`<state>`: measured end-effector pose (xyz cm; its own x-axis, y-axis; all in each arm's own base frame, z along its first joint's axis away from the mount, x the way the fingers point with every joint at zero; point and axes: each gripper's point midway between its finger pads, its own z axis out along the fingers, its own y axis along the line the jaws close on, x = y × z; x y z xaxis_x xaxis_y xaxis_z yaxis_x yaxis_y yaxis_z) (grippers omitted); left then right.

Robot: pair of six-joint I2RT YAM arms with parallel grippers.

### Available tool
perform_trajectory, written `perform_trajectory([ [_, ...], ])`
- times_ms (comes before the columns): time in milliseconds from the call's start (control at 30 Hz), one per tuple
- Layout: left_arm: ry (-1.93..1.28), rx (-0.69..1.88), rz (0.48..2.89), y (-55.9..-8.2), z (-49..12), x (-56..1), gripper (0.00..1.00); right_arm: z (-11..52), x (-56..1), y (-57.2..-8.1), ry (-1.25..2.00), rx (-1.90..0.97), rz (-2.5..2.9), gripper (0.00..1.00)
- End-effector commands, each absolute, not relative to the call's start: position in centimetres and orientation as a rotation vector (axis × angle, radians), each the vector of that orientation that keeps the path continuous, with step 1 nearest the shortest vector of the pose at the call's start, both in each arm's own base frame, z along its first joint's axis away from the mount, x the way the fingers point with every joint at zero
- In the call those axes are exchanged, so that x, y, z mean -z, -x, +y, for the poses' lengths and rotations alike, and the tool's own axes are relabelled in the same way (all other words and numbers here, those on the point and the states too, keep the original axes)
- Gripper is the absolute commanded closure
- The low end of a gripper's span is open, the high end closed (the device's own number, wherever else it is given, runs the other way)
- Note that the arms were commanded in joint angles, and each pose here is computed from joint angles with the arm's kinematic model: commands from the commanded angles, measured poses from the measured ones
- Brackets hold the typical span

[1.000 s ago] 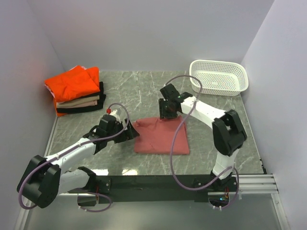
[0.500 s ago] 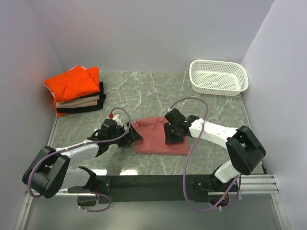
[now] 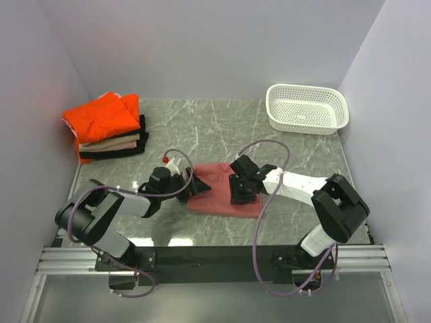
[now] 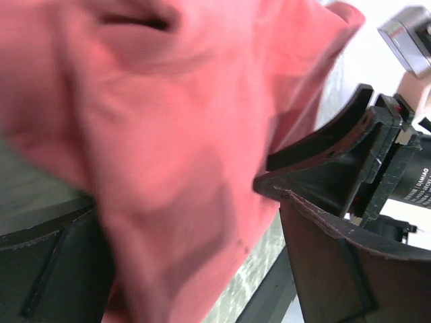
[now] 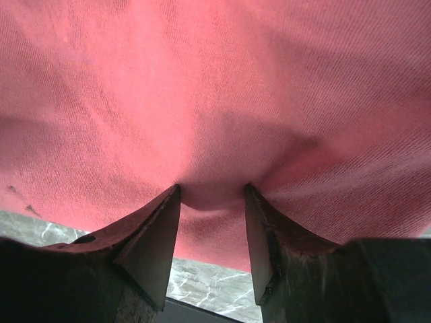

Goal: Fold and stack the t-shirts
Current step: Neatly place the folded tshirt to the corner

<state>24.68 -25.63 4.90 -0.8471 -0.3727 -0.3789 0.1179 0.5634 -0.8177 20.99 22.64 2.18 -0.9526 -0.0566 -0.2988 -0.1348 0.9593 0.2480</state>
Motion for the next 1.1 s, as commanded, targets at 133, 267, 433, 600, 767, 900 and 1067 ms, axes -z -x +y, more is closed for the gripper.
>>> perform_trajectory([
  [133,0.207,1.173,2.437,-22.5,-27.4,-0.8,0.06,23.5,-1.4,-20.6,0.149,-0.412,2.830,0.50],
  [267,0.201,1.115,2.467,-22.7,-27.2,0.0,0.24,23.7,-1.2,-20.2,0.151,-0.430,2.832,0.50],
  [433,0.181,1.080,2.508,-22.9,-27.7,0.9,0.53,23.8,-1.1,-20.1,0.149,-0.438,2.832,0.50],
  [600,0.163,0.993,2.543,-23.8,-27.6,1.8,0.99,23.8,-1.4,-20.2,0.153,-0.433,2.824,0.50],
  [767,0.084,0.746,2.570,-26.4,-26.1,0.8,1.00,23.2,-2.8,-21.1,0.177,-0.374,2.786,0.48],
  [900,0.041,0.577,2.539,-30.2,-24.6,-2.4,1.00,22.7,-5.1,-22.4,0.185,-0.335,2.735,0.42],
  [1067,-0.043,0.437,2.533,-33.3,-22.2,-5.4,1.00,22.8,-7.7,-23.0,0.204,-0.375,2.669,0.38],
])
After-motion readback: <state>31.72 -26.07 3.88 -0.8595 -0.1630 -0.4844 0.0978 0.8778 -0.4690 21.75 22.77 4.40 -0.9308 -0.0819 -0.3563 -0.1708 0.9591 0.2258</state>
